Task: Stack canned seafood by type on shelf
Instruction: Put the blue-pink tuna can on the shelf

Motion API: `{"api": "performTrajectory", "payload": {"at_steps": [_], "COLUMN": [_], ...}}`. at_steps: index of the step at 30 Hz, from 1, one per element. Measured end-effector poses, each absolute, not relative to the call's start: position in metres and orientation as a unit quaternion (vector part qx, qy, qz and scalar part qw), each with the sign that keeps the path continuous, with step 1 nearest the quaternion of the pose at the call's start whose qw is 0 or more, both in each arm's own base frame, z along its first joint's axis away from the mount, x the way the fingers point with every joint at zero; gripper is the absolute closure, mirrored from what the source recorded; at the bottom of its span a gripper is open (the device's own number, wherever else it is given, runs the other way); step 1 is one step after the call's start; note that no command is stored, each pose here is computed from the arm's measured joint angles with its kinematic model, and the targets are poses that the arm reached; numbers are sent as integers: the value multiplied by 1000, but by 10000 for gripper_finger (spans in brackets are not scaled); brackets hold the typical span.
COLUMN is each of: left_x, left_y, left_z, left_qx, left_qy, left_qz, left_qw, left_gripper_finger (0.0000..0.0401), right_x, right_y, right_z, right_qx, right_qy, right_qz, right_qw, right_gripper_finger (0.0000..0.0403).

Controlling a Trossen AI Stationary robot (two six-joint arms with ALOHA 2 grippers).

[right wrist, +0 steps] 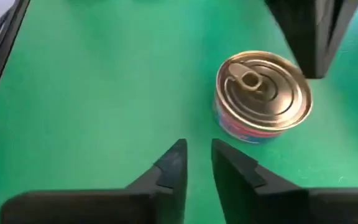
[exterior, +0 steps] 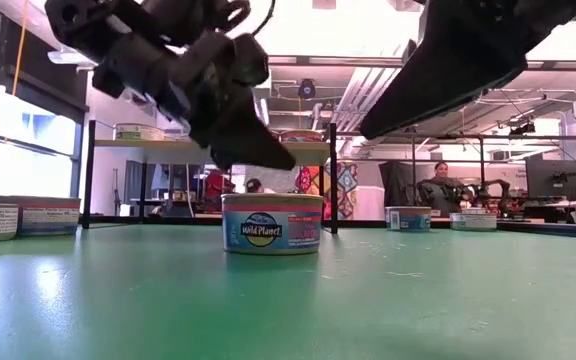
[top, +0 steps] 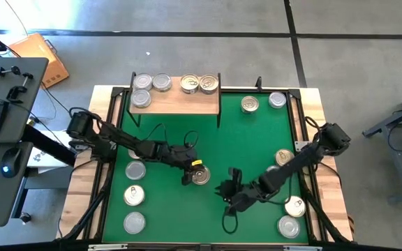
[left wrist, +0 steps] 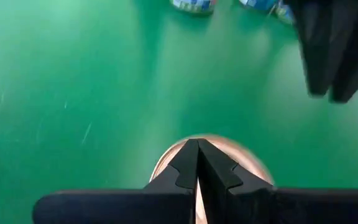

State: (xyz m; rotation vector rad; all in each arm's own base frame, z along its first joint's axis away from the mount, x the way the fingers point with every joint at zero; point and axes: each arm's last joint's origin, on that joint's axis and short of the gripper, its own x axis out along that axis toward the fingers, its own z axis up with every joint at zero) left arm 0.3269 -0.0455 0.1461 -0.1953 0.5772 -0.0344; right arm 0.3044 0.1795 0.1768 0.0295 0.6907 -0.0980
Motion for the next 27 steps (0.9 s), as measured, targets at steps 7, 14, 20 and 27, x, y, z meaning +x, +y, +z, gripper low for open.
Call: {"api": "performTrajectory", "payload": {"at_steps": [7, 14, 20, 27], "left_x": [326, 326, 326, 327], "left_y": [-44, -43, -45, -38], "left_z": [128, 130, 140, 126], "left_qx": [-89, -91, -92, -84], "left_qy": [327, 320, 296, 326], "left_qz": [-4, 7, 2, 22], "left_qw": [941, 943, 951, 941], "left_gripper_finger": [401, 401, 401, 401], "right_x": [305, 305, 306, 306], "right_y": [179, 179, 178, 178], "right_z": [177, 176, 175, 175], "right_qx": [16, 8, 2, 1], "right_qy": [340, 340, 340, 339], "right_qz": [-46, -48, -49, -50], "right_qw": [939, 939, 939, 940], "right_gripper_finger": [294, 292, 282, 268]}}
